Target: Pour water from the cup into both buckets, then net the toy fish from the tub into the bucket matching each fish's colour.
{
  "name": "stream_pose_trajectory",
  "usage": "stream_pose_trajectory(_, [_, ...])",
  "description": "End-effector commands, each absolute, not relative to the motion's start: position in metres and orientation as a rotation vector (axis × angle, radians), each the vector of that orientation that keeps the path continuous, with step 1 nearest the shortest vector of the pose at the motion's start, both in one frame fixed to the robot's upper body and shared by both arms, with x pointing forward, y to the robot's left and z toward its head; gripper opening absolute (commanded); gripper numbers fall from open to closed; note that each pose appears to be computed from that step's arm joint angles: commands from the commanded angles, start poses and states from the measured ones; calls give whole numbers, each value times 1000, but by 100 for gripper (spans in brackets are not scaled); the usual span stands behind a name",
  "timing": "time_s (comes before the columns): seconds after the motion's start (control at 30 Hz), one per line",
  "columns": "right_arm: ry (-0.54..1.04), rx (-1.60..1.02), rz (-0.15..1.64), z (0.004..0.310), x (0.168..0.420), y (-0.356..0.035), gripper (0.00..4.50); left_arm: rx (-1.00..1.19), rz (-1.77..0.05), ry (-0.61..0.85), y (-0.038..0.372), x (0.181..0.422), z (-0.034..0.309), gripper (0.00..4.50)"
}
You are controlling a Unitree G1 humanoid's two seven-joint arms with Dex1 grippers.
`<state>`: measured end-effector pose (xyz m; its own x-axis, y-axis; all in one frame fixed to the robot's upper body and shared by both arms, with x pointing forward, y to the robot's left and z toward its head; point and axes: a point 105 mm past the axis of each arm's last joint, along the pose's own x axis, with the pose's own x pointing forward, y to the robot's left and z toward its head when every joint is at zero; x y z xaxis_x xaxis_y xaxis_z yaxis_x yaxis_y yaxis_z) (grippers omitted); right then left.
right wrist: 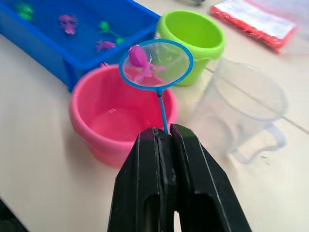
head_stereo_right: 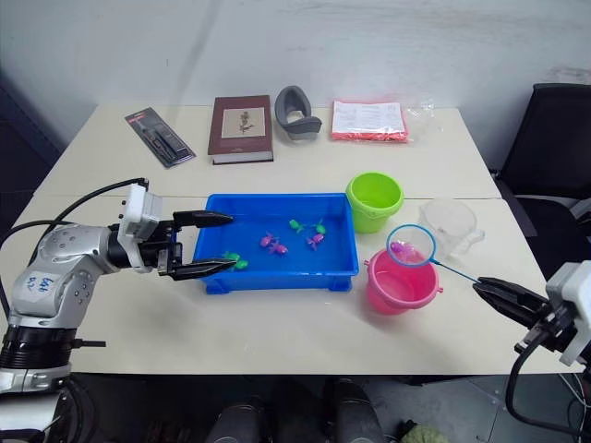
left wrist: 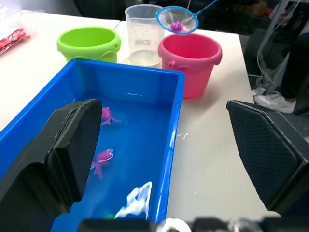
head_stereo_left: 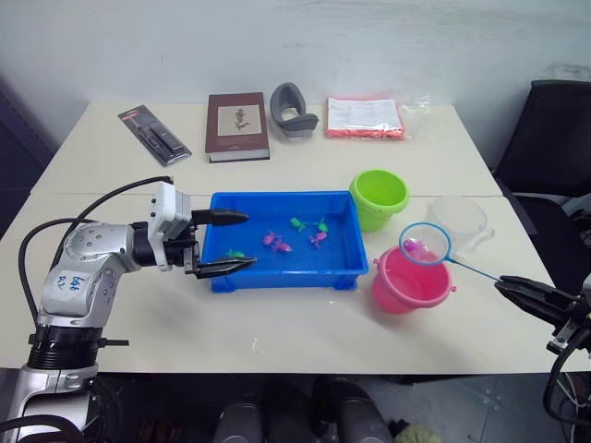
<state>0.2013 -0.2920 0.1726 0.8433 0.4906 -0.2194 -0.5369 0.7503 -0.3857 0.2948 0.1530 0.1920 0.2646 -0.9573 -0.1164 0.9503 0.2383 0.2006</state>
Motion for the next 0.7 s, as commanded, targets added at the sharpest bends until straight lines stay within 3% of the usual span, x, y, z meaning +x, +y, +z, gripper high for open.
stream_pose_trajectory(0.03, [31, -660, 548, 167, 195, -294, 0, 251, -1332, -57, 147, 291, 197, 444])
stream_pose_trajectory(0.33, [-117, -1153, 496, 154, 187, -291, 0, 236, -1340, -56, 145, 291, 195, 444])
stream_pose_trajectory(0.5, [-263, -1488, 497, 163, 186, -279, 0, 236, -1337, -64, 145, 294, 196, 444])
stream_pose_trajectory(0.7, [-358, -1629, 477, 167, 188, -268, 0, 235, -1338, -70, 144, 297, 197, 444])
